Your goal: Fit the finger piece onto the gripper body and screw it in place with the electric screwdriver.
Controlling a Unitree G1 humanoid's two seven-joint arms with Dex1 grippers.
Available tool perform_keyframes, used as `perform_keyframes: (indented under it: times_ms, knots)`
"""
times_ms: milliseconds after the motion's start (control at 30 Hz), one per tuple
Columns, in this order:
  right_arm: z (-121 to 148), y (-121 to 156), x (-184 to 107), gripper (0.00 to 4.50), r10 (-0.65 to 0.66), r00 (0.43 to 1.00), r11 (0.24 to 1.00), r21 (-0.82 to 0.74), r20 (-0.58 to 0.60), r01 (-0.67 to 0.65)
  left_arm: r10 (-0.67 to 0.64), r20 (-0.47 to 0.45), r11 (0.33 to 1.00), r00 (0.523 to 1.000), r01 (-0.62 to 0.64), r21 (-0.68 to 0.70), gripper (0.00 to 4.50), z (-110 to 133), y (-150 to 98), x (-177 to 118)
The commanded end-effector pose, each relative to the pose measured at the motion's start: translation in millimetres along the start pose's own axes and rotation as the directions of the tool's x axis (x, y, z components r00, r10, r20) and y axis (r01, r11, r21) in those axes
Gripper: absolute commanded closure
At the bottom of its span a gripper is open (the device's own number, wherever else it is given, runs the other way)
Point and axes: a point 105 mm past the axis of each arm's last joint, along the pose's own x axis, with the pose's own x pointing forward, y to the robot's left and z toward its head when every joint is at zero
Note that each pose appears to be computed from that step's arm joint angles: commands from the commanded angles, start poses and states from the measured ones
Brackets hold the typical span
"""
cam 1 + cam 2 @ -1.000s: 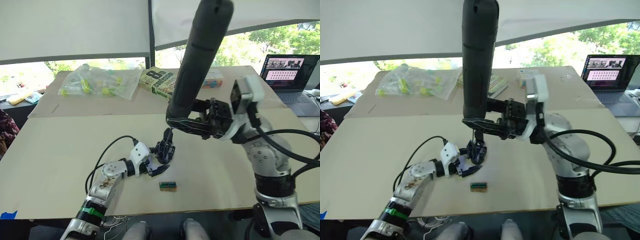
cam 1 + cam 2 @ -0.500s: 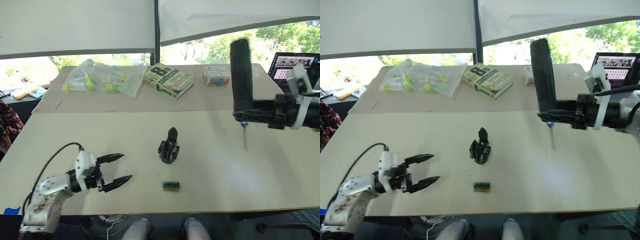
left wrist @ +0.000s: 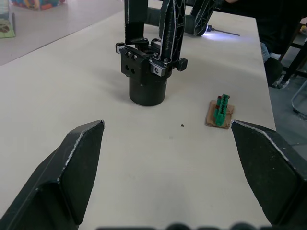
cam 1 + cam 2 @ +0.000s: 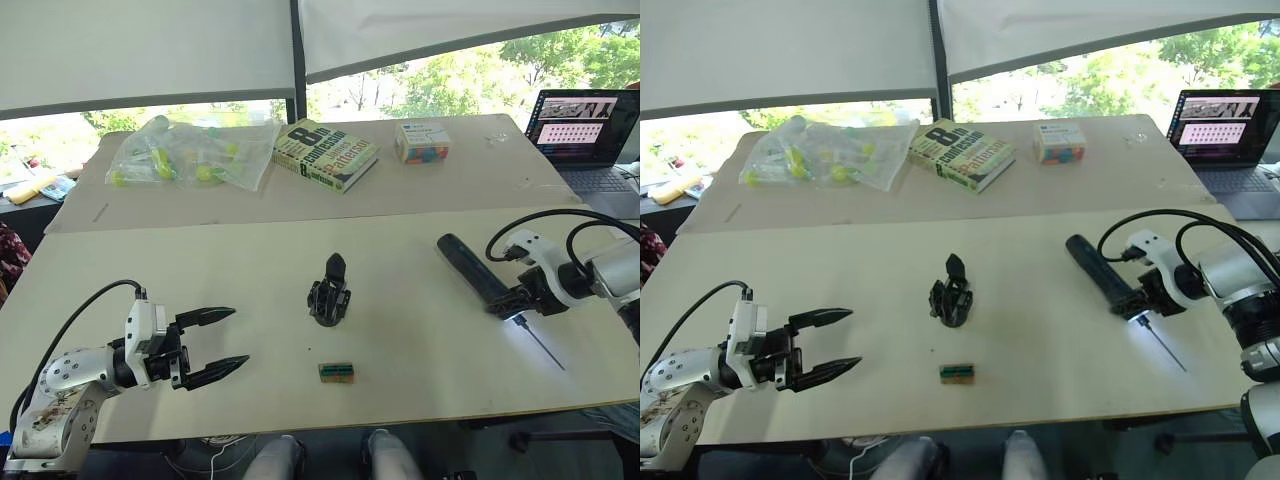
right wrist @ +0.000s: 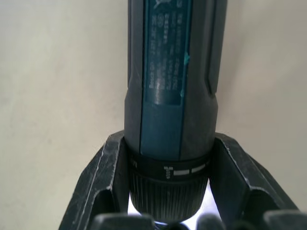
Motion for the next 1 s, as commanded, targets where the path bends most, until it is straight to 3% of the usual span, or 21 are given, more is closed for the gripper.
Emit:
perform_keyframes:
  times_ms: [33,100,267,433,500,600,667,833,1000]
  knots:
    - [6.8,-7.0,-7.1,2.58,-0.023,1.0,0.999,-0.038,0.012,0.024,0.024,-0.008,1.0,1.0,-0.024,0.012,0.06,8.5,3.5,-5.9]
    - [6.7,-7.0,-7.5,1.56,-0.015,1.0,0.999,-0.052,0.011,0.015,0.064,-0.014,0.998,0.998,-0.064,0.02,0.0,10.8,10.4,-8.6]
    - [13.7,-19.7,-30.3,0.03,-0.067,0.994,0.993,-0.086,0.089,0.074,0.198,-0.05,0.979,0.979,-0.195,0.054,0.0,11.4,31.4,-20.7]
    - [23.0,-27.5,-64.2,0.03,-0.086,0.971,0.977,-0.172,0.223,0.126,0.319,-0.111,0.94,0.941,-0.3,0.163,0.0,7.4,49.5,-40.6]
    - [31.1,-13.6,-78.5,0.03,0.032,0.946,0.954,-0.291,0.322,0.067,0.361,-0.146,0.918,0.921,-0.323,0.231,0.0,4.0,56.3,-50.9]
    - [44.1,12.6,-93.0,0.03,0.206,0.867,0.857,-0.511,0.454,0.064,0.394,-0.192,0.905,0.899,-0.343,0.252,0.0,-2.7,62.8,-64.5]
    - [47.4,25.8,-91.1,0.03,0.251,0.826,0.792,-0.598,0.504,0.124,0.407,-0.209,0.9,0.889,-0.353,0.254,0.0,-5.4,65.0,-71.7]
    - [43.8,83.8,-78.4,0.03,0.516,0.667,0.642,-0.758,0.538,0.114,0.414,-0.222,0.899,0.883,-0.359,0.25,0.0,-10.1,64.1,-78.3]
    - [32.0,111.8,-50.9,0.03,0.587,0.609,0.591,-0.796,0.534,0.128,0.414,-0.238,0.904,0.878,-0.366,0.223,0.0,-18.9,56.6,-78.7]
